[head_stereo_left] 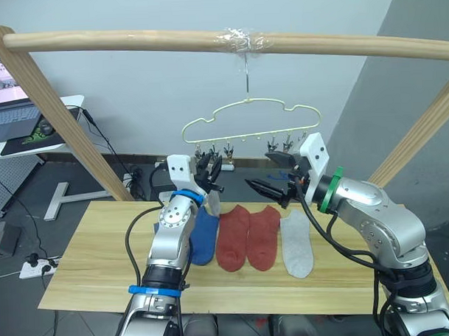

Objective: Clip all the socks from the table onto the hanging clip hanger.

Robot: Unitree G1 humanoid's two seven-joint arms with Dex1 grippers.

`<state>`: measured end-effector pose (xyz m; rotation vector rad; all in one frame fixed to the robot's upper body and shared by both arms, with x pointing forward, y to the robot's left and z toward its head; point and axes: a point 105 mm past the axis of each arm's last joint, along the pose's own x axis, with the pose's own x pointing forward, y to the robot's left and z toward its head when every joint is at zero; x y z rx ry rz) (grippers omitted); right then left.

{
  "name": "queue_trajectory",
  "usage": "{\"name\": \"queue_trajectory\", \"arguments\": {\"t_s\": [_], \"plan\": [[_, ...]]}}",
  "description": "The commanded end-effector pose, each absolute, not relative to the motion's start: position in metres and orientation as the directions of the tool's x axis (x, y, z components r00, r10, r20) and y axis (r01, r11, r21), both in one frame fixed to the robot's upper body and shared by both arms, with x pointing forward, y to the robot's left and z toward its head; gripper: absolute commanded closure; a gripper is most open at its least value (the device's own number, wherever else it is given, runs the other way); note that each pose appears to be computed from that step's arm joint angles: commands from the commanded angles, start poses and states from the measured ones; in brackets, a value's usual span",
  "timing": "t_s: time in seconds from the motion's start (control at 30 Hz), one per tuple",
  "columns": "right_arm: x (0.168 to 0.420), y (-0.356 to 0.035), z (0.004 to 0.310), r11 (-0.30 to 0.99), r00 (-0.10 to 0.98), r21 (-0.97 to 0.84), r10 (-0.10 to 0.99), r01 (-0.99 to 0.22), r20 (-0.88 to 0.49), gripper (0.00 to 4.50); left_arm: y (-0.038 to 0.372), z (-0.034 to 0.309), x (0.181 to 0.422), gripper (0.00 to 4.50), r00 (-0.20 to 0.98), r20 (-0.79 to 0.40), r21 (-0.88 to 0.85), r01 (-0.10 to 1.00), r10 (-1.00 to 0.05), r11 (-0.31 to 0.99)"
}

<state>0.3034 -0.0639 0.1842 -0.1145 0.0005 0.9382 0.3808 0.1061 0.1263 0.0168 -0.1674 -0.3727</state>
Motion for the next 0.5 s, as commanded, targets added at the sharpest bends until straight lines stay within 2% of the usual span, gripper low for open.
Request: {"name": "queue_trajectory", "arguments": {"t_s": [0.03,0.5], "plan": [[0.3003,-0.0643,0.2063,0.585,0.591,-0.155,0.807,-0.796,0.016,0.00,0.1030,0.1451,0.3836,3.09,0.905,0.228,0.065,0.354,-0.359,0.933],[0.3002,-0.0637,0.2067,0.583,0.588,-0.154,0.809,-0.798,0.016,0.00,0.0994,0.1459,0.3846,3.09,0.901,0.233,0.108,0.350,-0.366,0.931]]}}
